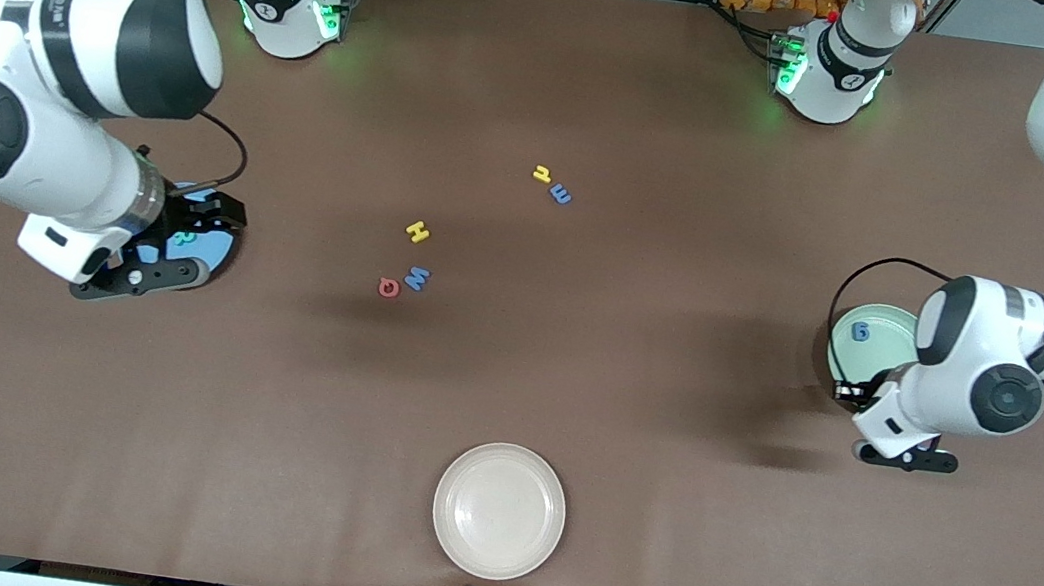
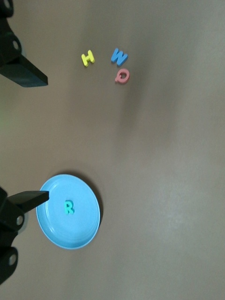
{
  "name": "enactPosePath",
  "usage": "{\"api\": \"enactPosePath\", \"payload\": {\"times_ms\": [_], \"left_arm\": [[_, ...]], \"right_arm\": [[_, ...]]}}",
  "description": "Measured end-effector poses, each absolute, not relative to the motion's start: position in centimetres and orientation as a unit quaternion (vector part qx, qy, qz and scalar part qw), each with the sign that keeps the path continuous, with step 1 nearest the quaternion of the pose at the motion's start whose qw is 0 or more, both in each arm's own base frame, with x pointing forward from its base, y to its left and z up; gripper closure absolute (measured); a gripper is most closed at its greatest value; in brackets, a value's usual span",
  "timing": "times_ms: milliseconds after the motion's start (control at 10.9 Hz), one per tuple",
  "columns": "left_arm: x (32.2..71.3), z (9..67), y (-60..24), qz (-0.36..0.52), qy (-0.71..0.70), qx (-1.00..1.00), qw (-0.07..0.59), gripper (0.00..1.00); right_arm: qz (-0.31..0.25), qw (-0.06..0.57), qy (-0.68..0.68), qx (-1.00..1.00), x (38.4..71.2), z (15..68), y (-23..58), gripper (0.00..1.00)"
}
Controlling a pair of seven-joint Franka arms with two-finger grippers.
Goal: Sort uppercase to blue plate, lowercase to green plate
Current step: 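Place the pink m on the green plate with the left gripper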
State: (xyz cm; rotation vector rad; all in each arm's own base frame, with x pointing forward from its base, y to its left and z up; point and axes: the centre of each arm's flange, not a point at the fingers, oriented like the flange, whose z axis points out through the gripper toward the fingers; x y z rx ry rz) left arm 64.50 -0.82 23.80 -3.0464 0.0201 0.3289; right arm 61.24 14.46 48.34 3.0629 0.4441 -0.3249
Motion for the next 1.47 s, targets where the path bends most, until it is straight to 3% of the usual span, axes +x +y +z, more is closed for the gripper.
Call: {"api": "enactPosePath", "payload": {"times_ms": [460, 552, 920, 1012, 1196, 1472], "left_arm": [[62.2, 21.4, 2.8, 0.154, -0.018, -0.987, 0.034, 0.71], [62.0, 21.3, 2.7, 0.156, -0.018, -0.987, 0.033, 0.62], [62.7, 24.5, 1.0, 0.147, -0.012, -0.989, 0.03, 0.07], [63.0, 26.8, -0.5, 0.151, -0.008, -0.988, 0.03, 0.0], [64.1, 32.7, -3.3, 0.159, -0.003, -0.987, 0.022, 0.0], [64.8, 36.7, -5.3, 0.145, -0.006, -0.989, 0.006, 0.0]], "right_arm": [[-0.088, 0.011, 0.109, 0.99, 60.3, 47.8, 20.0, 0.03], [-0.084, 0.009, 0.108, 0.991, 60.1, 46.9, 20.9, 0.03], [-0.085, 0.007, 0.084, 0.993, 58.4, 41.4, 24.3, 0.04], [-0.089, 0.007, 0.078, 0.993, 57.6, 40.1, 25.5, 0.04], [-0.099, 0.008, 0.086, 0.991, 55.3, 37.2, 28.1, 0.07], [-0.1, 0.007, 0.1, 0.99, 52.5, 32.9, 29.6, 0.07]]}}
